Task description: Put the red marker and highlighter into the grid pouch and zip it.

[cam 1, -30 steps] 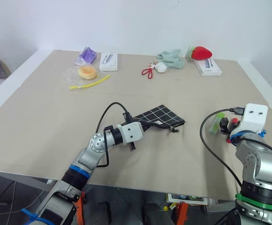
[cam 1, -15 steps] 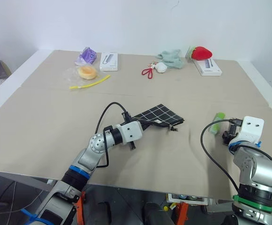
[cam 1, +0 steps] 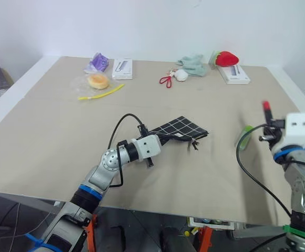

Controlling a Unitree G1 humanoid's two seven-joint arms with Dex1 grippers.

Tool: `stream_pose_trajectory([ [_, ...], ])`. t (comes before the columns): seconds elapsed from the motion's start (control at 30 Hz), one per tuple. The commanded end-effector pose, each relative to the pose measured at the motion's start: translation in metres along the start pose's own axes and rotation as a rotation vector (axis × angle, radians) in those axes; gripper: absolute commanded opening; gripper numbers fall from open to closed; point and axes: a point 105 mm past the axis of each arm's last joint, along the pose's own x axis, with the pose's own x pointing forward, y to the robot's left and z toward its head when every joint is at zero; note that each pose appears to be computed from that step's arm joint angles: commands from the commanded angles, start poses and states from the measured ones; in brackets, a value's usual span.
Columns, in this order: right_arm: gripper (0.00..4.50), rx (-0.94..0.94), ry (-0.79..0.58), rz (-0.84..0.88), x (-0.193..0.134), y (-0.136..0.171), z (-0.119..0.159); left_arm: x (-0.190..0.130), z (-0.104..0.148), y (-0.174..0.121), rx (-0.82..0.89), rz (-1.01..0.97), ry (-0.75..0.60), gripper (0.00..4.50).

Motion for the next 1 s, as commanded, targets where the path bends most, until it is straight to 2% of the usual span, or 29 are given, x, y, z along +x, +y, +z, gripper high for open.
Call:
stream_pose_trajectory([
  [0.03,0.59,-0.185,-0.110,0.462,-0.025,0.057,0.023,0.002,0.011,0.009,0.017,0.014,-0.046,0.00],
  [0.13,0.59,-0.363,0.041,0.638,-0.037,0.063,-0.005,0.003,0.013,0.009,0.020,0.004,-0.056,0.00],
  [0.2,0.59,-0.462,0.107,0.668,-0.036,0.057,-0.020,0.004,0.014,0.010,0.023,-0.001,-0.062,0.00],
  [0.33,0.59,-0.527,0.133,0.649,-0.029,0.046,-0.029,0.004,0.015,0.009,0.029,-0.008,-0.070,0.00],
  [0.63,0.59,-0.581,0.134,0.571,-0.014,0.025,-0.031,0.003,0.016,0.005,0.037,-0.028,-0.079,0.00],
  [1.0,0.59,-0.548,0.118,0.595,-0.019,0.022,-0.024,0.002,0.014,0.004,0.044,-0.031,-0.071,0.00],
])
